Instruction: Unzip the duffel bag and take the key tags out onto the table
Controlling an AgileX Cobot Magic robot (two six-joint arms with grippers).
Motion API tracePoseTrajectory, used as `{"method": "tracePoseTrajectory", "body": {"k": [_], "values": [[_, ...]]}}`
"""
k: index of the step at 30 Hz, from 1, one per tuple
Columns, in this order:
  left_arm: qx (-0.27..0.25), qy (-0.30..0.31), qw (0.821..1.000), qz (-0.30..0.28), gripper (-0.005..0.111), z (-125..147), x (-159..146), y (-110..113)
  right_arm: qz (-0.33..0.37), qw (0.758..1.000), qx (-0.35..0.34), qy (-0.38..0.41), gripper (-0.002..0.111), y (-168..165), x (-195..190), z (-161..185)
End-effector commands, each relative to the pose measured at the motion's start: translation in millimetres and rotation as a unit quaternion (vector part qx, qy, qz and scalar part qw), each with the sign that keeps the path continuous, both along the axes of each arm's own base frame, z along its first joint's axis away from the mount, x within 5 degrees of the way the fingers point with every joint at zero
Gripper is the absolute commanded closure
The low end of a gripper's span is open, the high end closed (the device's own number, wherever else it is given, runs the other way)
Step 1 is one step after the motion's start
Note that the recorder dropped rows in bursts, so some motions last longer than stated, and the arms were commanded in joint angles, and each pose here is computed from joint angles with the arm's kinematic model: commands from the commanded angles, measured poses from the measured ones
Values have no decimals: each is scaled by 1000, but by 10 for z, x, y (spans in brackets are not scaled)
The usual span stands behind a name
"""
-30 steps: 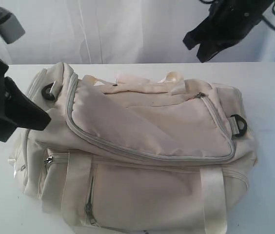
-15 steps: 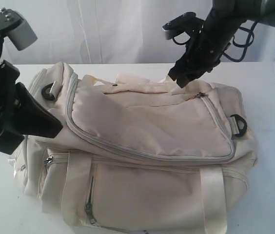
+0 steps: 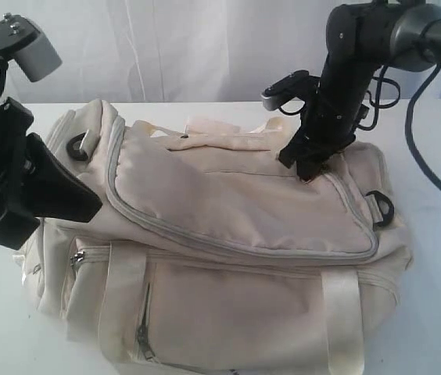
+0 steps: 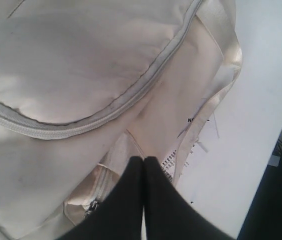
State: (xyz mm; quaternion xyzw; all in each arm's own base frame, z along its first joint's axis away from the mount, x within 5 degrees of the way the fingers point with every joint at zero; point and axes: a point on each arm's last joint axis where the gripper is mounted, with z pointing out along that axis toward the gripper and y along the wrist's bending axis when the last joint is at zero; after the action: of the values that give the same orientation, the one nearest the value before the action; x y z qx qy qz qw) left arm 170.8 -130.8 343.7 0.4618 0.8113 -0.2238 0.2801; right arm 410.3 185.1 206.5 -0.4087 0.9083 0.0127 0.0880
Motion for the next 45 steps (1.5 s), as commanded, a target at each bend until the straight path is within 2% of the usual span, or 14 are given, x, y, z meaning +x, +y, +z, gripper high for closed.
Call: {"method": "tracePoseTrajectory", "body": {"k": [1, 2, 4, 10, 12, 13, 15, 18, 21, 25, 30, 39, 45], "values": [[-4, 10, 1000, -5, 107, -9, -28, -9, 6, 1000, -10, 19, 92, 3, -41, -8], [-4, 11, 1000, -5, 107, -10, -30, -9, 6, 1000, -7, 13, 100, 3, -39, 19], [-3, 12, 1000, -6, 107, -10, -31, -8, 6, 1000, 3, -7, 105, 8, -33, 103], [-3, 14, 1000, -6, 107, -12, -35, -8, 4, 998, 22, -51, 103, -12, -77, 409], [-3, 14, 1000, -6, 107, -12, -35, -8, 7, 998, 23, -50, 91, -13, -86, 427], [-3, 14, 1000, -6, 107, -12, -35, -8, 6, 999, 24, -47, 79, -13, -91, 426], [-3, 14, 1000, -6, 107, -12, -35, -8, 5, 999, 27, -46, 63, -7, -94, 426], [-2, 17, 1000, -8, 107, -14, -41, -8, 32, 997, 54, -42, 50, 47, -112, 441], [-5, 18, 1000, -8, 107, -11, -42, -11, 83, 993, 76, -40, 50, 150, -165, 467], [-12, 21, 1000, -8, 107, -4, -47, -21, 138, 987, 66, -49, 52, 278, -236, 476], [-12, 21, 1000, -8, 107, -4, -47, -21, 186, 979, -31, -78, 54, 326, -255, 420], [-11, 24, 1000, -10, 107, -7, -52, -20, 195, 975, -97, -49, 54, 241, -264, 337], [-11, 24, 1000, -10, 107, -7, -52, -20, 194, 976, -93, -31, 54, 256, -270, 265]]}}
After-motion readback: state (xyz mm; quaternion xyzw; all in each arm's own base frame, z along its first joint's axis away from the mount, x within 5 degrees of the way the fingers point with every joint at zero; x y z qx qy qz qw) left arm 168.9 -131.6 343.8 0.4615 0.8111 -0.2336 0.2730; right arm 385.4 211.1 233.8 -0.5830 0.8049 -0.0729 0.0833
